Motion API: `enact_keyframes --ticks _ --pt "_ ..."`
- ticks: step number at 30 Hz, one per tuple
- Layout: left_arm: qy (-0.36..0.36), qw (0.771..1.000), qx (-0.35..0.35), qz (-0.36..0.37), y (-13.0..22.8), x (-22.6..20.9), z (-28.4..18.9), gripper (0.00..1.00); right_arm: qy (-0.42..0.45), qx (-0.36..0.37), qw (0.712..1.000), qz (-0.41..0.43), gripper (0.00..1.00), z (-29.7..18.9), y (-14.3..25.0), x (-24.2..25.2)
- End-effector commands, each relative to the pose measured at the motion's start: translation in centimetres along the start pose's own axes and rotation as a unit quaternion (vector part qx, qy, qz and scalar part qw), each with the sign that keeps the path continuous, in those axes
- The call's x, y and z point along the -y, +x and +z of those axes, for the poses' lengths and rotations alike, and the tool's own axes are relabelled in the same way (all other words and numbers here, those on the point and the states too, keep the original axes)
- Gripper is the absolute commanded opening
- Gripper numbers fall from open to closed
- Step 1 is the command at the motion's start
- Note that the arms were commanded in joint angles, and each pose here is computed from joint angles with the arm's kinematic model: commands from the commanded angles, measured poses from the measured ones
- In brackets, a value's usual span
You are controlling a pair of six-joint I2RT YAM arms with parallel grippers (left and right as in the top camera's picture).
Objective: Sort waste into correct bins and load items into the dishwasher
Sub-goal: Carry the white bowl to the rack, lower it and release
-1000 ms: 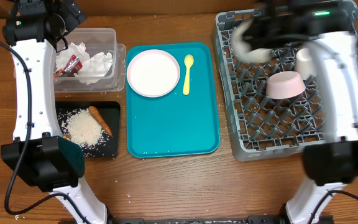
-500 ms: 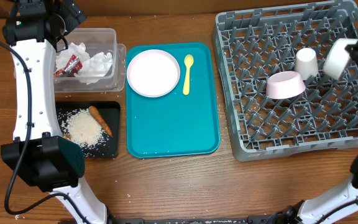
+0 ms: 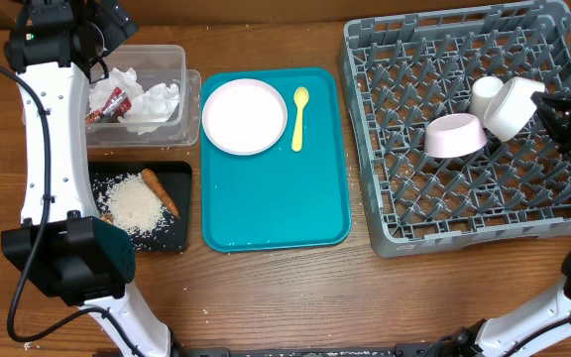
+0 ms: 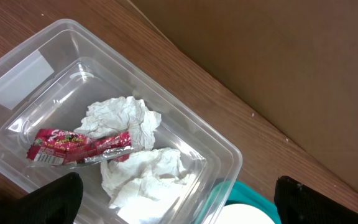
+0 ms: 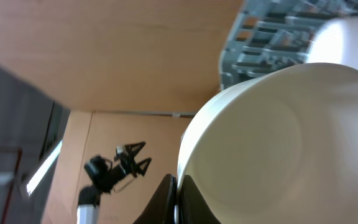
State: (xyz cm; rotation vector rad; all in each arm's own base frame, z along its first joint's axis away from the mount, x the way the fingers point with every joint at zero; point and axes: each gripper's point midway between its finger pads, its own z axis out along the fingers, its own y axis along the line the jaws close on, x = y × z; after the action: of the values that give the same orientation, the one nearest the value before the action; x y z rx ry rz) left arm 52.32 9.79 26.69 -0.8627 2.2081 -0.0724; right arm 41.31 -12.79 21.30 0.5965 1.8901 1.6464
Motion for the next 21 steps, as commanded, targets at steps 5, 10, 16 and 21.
enact_keyframes --ticks 5,10,16,21 --pt "0.009 1.0 0.012 -0.007 -0.7 0.5 -1.2 1.0 0.098 0.028 0.99 0.094 0.04 -2.1 0.3 4.0" --pt "0.009 1.0 0.012 -0.007 -0.7 0.5 -1.2 1.0 0.12 0.042 0.985 0.116 0.18 -3.5 0.2 4.6" --pt "0.009 1.0 0.012 -0.007 -0.7 0.5 -1.2 1.0 0.223 0.082 0.964 0.123 0.4 -6.3 -0.7 4.4" --pt "0.009 1.0 0.012 -0.007 -0.7 0.5 -1.2 1.0 0.344 0.146 0.922 0.102 0.56 -9.4 -1.6 0.8"
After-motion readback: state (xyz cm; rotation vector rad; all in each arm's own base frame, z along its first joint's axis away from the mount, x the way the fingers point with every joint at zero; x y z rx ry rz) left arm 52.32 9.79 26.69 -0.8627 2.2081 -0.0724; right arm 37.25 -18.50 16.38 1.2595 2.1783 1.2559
